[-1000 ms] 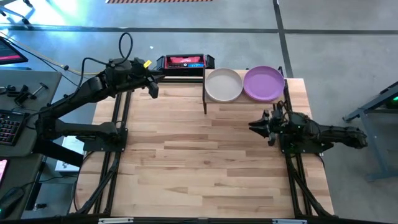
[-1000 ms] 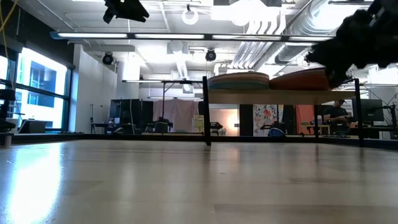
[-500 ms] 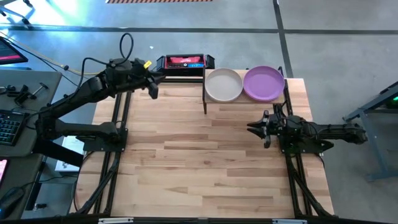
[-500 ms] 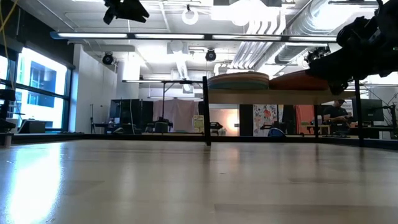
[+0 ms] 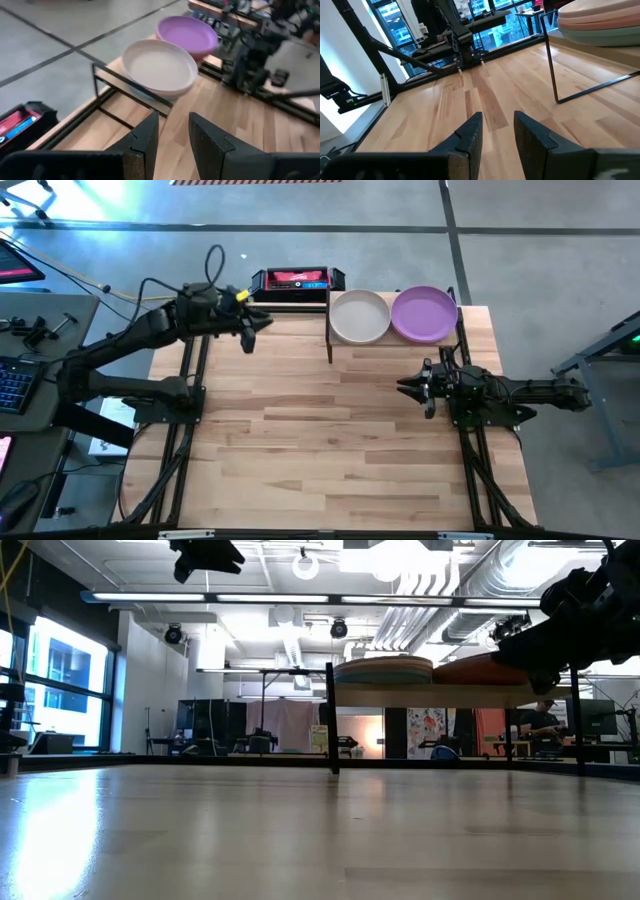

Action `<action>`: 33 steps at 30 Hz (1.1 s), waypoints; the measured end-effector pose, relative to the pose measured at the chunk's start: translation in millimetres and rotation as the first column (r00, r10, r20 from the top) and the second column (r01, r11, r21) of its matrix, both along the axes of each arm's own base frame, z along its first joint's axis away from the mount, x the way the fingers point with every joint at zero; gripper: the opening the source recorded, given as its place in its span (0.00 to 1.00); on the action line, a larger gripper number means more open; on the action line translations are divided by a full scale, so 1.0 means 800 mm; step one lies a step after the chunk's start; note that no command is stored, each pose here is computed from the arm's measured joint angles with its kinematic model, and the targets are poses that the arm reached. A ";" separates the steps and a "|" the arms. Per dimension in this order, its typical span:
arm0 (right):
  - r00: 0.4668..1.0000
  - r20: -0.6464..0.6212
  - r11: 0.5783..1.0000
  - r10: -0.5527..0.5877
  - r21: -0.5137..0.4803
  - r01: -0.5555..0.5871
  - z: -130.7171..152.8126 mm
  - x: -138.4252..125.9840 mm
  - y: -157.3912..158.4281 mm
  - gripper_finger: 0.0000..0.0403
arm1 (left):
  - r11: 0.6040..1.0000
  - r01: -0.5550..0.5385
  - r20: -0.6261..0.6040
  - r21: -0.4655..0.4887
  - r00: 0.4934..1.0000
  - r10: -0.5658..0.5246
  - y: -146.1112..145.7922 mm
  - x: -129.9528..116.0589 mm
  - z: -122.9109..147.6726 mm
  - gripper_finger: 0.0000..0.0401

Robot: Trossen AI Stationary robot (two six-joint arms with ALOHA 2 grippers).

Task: Place and stack plates onto a shelf
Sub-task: Return to Home Position

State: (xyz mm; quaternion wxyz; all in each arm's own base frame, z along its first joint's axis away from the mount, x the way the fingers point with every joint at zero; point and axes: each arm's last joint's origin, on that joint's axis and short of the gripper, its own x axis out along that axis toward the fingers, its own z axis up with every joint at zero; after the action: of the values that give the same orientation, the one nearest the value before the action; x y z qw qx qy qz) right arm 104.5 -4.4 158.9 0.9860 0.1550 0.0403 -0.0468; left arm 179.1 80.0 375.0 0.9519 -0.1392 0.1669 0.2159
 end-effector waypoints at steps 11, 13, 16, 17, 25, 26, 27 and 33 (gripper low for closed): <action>1.000 0.000 1.000 0.000 0.000 0.000 0.000 0.000 0.000 0.23 | 0.969 0.236 0.109 0.078 0.964 -0.244 -0.042 0.016 -0.062 0.24; 1.000 0.000 1.000 0.000 0.000 0.000 0.000 0.000 0.000 0.23 | 0.949 0.306 0.123 0.081 0.941 -0.314 -0.051 0.015 -0.074 0.24; 1.000 0.000 1.000 0.000 0.000 0.000 0.000 0.000 0.000 0.23 | 0.920 0.381 0.134 0.088 0.911 -0.390 -0.065 0.006 -0.089 0.24; 1.000 0.000 1.000 0.000 0.000 0.000 0.000 0.000 0.000 0.23 | 0.915 0.393 0.127 0.096 0.907 -0.403 -0.068 0.002 -0.095 0.24; 1.000 -0.001 1.000 0.000 0.000 0.000 0.000 0.000 0.000 0.23 | 0.896 0.418 0.244 0.153 0.862 -0.444 -0.086 -0.034 -0.120 0.24; 1.000 -0.001 1.000 0.000 0.000 0.000 0.000 0.000 0.000 0.23 | 0.896 0.420 0.263 0.147 0.857 -0.444 -0.087 -0.039 -0.124 0.24; 1.000 -0.001 1.000 0.000 0.000 0.000 0.000 0.000 0.000 0.23 | 0.897 0.421 0.276 0.137 0.853 -0.442 -0.089 -0.043 -0.129 0.24; 1.000 -0.001 1.000 0.000 0.000 0.000 0.000 0.000 0.000 0.23 | 0.893 0.443 0.296 0.083 0.844 -0.447 -0.092 -0.063 -0.149 0.24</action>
State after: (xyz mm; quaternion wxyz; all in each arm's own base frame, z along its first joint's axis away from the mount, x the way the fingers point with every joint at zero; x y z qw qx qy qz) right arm 104.5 -4.4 158.7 0.9860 0.1548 0.0408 -0.0469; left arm 128.7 6.1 255.4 0.9909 -0.1230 0.0433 -0.0338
